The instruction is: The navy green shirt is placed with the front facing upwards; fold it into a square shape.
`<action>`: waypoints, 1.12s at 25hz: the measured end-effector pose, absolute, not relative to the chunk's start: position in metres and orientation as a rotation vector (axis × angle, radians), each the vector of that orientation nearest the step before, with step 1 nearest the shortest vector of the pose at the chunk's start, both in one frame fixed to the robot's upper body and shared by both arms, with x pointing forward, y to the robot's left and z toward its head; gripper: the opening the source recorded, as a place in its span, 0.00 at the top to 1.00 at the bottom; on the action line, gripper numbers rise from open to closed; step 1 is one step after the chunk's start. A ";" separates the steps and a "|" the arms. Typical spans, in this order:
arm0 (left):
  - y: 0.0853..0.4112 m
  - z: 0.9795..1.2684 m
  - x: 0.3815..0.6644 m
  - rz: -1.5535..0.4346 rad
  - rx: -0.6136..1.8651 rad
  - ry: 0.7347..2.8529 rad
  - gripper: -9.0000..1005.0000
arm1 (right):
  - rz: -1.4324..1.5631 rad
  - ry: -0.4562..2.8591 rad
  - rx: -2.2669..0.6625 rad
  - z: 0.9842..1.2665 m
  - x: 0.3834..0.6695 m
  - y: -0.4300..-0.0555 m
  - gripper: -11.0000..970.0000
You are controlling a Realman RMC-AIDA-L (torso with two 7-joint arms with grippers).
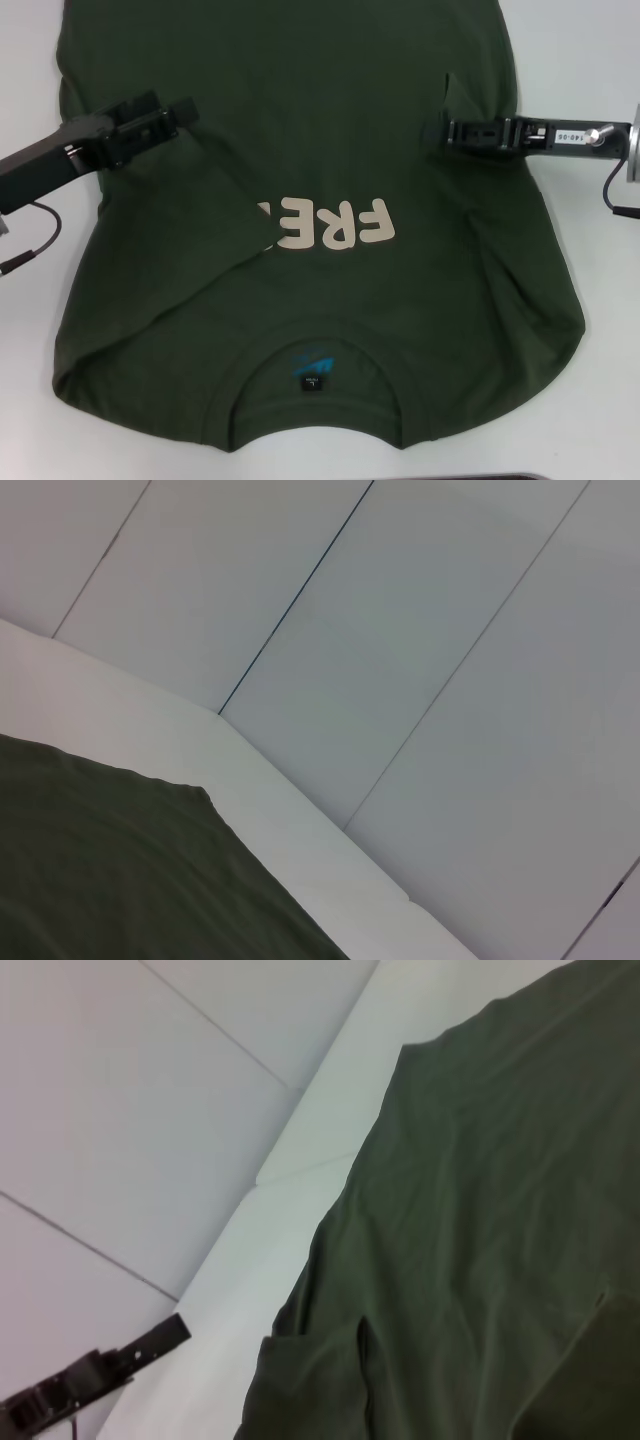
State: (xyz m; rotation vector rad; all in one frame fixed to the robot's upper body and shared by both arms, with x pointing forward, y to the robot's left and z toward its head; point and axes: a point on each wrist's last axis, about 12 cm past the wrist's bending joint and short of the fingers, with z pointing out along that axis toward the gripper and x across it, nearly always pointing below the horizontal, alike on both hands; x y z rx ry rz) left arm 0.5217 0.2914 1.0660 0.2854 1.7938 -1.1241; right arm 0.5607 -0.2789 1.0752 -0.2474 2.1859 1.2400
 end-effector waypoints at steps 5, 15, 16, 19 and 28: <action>0.291 1.066 0.522 -1.124 0.286 1.793 0.12 | 1.243 2.198 -0.282 1.075 0.560 -0.277 0.50; 0.291 1.066 0.522 -1.125 0.286 1.793 0.12 | 1.236 2.166 -0.248 1.082 0.564 -0.284 0.16; 0.291 1.066 0.522 -1.125 0.286 1.793 0.12 | 1.236 2.162 -0.244 1.082 0.564 -0.284 0.17; 0.291 1.066 0.522 -1.125 0.285 1.793 0.12 | 1.234 2.145 -0.225 1.083 0.564 -0.288 0.17; 0.291 1.065 0.522 -1.124 0.282 1.795 0.12 | 1.147 2.175 -0.089 1.068 0.542 -0.325 0.17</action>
